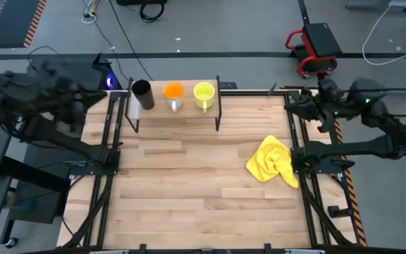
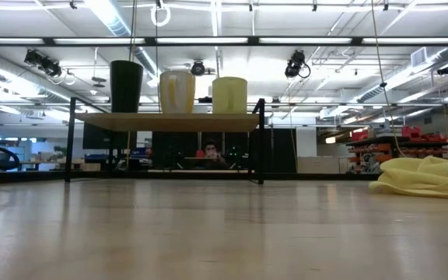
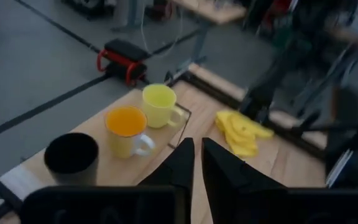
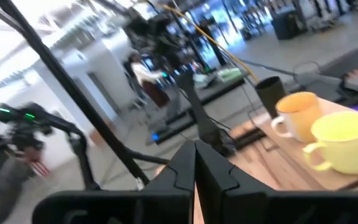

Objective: Stack small to large cups/mugs on shelf
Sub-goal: Return to Home Position

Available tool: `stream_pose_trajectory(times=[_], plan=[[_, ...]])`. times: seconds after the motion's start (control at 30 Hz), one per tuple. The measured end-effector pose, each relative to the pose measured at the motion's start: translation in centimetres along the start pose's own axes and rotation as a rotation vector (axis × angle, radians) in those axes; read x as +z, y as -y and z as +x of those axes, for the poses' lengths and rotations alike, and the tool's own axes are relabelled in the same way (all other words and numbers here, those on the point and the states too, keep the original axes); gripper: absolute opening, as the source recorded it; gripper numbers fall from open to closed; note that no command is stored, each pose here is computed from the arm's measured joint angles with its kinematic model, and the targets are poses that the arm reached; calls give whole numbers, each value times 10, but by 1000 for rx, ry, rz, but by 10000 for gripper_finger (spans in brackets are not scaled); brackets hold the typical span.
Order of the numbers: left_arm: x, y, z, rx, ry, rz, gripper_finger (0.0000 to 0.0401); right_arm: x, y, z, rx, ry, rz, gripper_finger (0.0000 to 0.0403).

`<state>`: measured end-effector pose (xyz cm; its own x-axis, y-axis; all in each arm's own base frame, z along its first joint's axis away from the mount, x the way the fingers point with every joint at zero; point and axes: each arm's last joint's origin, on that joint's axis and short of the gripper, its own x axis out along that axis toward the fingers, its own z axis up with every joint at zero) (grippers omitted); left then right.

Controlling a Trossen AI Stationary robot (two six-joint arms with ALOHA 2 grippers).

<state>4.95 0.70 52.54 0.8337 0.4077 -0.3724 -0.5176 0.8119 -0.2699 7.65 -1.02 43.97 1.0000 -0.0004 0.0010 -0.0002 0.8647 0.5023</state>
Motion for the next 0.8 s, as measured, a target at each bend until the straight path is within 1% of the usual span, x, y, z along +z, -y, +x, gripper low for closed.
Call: stream_pose_trajectory(times=[0.13,0.23,0.33,0.47,0.63,0.8], plan=[[-18,-21,-12,-54,101,-98,31,-27,14,0,88,103,43,12],[-37,-27,-5,-91,140,-106,28,-46,24,3,166,147,65,12],[-56,-37,-1,-118,177,-130,29,-59,31,4,200,170,98,12],[-80,-54,-4,-150,230,-174,36,-64,33,-3,214,191,105,12],[-109,-74,-5,-204,318,-241,40,-63,30,-18,208,264,60,12],[-138,-85,5,-245,365,-276,33,-65,30,-35,175,321,33,12]])
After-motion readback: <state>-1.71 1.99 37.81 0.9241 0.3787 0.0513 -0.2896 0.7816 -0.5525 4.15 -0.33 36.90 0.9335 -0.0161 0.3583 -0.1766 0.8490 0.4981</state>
